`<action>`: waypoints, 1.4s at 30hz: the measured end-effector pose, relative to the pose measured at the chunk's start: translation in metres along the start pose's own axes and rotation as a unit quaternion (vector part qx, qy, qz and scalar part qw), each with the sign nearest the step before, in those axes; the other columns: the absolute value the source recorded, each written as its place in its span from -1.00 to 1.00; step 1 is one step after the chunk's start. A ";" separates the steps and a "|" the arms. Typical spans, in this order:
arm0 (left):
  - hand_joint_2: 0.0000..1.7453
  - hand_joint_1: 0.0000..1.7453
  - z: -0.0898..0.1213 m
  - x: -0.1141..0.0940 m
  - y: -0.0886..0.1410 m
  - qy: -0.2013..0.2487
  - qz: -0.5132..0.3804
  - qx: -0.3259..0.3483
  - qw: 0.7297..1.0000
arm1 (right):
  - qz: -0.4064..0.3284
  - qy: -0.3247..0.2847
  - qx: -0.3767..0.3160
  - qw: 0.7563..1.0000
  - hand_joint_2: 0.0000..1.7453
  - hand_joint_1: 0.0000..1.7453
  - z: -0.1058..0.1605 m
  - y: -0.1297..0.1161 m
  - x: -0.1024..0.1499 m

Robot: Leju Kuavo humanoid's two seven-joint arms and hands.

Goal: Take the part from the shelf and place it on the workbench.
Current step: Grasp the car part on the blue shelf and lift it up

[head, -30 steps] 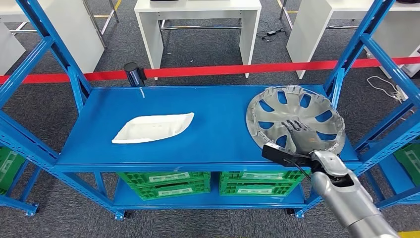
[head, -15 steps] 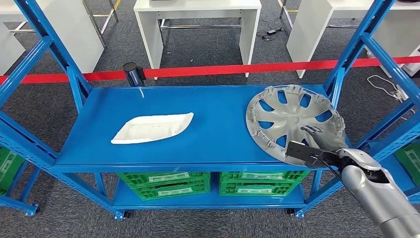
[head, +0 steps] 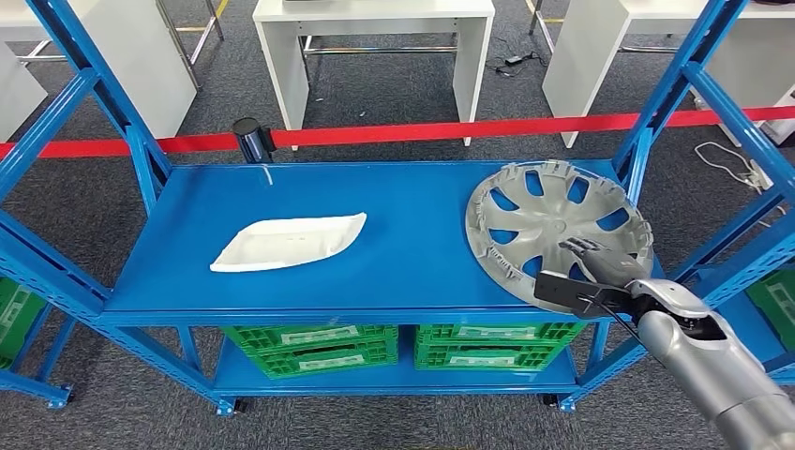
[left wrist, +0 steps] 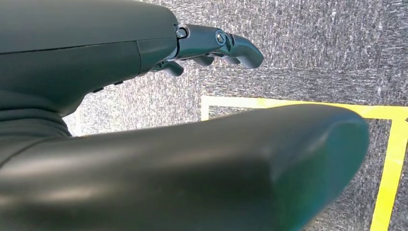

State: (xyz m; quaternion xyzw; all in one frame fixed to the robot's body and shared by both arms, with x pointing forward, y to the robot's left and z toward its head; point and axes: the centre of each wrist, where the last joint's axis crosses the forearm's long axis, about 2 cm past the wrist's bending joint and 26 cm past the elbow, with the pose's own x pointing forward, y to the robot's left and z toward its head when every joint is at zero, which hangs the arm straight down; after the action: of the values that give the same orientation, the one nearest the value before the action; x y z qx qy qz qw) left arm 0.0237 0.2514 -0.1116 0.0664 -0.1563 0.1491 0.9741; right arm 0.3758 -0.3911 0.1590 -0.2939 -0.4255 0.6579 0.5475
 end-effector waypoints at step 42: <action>-1.00 -1.00 -0.003 0.006 0.009 -0.002 -0.012 -0.001 1.000 | -0.027 -0.016 0.121 0.992 1.00 -1.00 0.041 -0.016 -0.047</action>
State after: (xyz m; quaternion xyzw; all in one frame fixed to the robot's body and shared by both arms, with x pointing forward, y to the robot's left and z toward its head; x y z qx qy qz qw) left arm 0.0277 0.2617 -0.1120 0.0675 -0.1573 0.1373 0.9756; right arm 0.3595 -0.4462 0.1887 -0.2031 -0.3595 0.6942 0.5896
